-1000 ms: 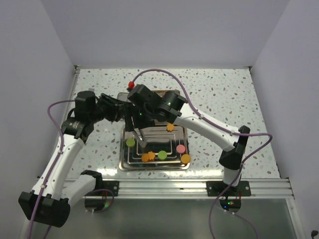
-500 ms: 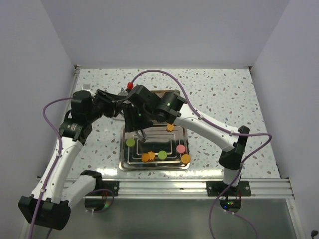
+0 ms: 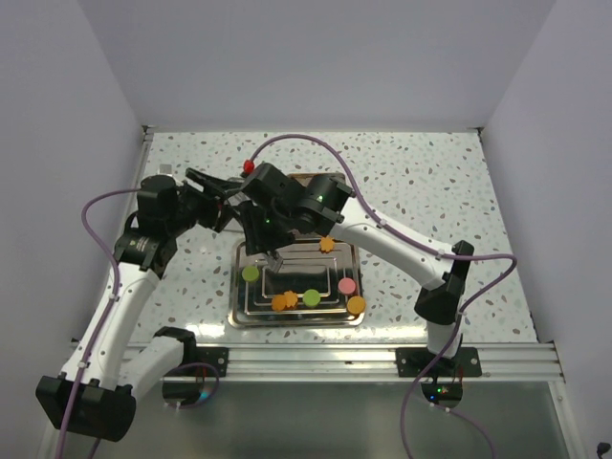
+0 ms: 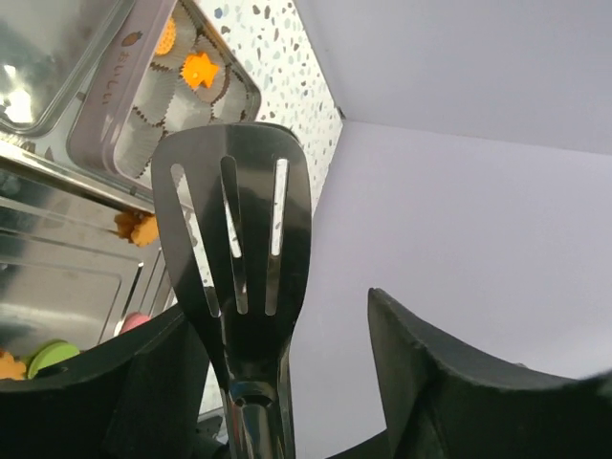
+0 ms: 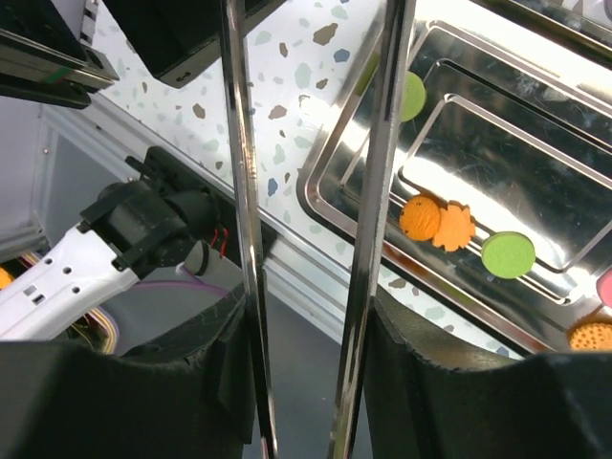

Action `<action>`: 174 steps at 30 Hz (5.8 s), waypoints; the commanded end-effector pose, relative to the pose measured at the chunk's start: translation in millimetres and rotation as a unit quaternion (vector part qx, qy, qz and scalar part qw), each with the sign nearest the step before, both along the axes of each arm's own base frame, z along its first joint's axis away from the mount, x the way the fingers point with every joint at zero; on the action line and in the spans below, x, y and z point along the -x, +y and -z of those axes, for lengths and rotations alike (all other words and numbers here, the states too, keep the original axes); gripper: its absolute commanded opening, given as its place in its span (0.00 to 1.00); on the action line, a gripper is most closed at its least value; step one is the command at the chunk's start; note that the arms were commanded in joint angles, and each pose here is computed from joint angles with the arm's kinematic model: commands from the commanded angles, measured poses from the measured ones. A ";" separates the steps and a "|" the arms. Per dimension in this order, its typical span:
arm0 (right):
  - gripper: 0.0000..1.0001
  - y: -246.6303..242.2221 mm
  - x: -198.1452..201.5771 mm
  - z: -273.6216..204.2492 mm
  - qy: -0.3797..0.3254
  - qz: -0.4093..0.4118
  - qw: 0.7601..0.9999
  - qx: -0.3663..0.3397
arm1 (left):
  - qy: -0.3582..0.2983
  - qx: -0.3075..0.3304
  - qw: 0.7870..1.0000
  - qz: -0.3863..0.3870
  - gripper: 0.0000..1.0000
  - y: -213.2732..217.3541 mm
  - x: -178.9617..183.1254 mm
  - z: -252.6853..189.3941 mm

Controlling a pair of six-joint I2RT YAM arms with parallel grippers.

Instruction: Pack the cookies

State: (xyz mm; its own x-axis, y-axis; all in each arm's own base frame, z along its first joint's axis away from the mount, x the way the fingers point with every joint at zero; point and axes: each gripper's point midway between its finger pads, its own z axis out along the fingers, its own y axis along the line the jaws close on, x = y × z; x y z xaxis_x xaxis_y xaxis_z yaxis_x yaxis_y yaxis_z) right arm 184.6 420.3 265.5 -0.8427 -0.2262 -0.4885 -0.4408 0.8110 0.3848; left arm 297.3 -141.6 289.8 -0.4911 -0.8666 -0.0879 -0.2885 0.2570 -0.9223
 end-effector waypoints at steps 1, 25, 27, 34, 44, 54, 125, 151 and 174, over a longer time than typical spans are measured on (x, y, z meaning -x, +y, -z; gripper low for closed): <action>0.37 -12.2 -6.5 -14.3 -0.016 0.012 1.000 0.001 | -0.011 -0.031 0.999 0.001 0.70 6.1 0.4 -7.7; 0.40 -81.5 28.5 44.1 -0.006 -0.039 0.985 0.168 | -0.009 -0.320 0.947 -0.032 0.97 86.9 48.7 -24.5; 0.41 -79.3 39.8 55.4 0.005 -0.055 0.982 0.180 | -0.008 -0.349 0.936 -0.039 0.99 97.6 59.1 -26.3; 0.47 -61.2 64.6 83.1 0.030 -0.099 0.973 0.208 | -0.018 -0.376 0.926 -0.042 1.00 108.2 84.6 -27.8; 0.51 -62.4 79.0 120.4 0.049 -0.125 0.956 0.259 | -0.043 -0.400 0.915 -0.033 1.00 113.1 104.8 -41.7; 0.54 -63.7 89.0 141.2 0.064 -0.142 0.946 0.285 | -0.049 -0.421 0.905 -0.038 1.00 121.4 115.4 -50.2; 0.34 -201.2 -130.6 57.3 0.032 0.093 0.968 0.230 | -0.068 -0.435 0.898 -0.018 1.00 113.5 81.0 -69.5; 0.36 -219.0 -160.5 111.5 0.105 0.105 0.965 0.217 | -0.062 -0.427 0.902 -0.016 1.00 109.5 66.3 -64.2; 0.48 -228.5 -174.4 85.3 0.084 0.127 0.967 0.202 | -0.063 -0.435 0.898 -0.016 1.00 111.6 67.4 -65.6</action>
State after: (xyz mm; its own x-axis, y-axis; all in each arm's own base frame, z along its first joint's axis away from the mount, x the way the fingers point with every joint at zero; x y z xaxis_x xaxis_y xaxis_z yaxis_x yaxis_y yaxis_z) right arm 361.5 194.0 152.4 -0.9659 -0.1467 -0.2135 -0.1584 0.9866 0.0386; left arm 223.7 -32.8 338.8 -0.4600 -0.4629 -0.7577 -0.2376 0.8864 -0.3972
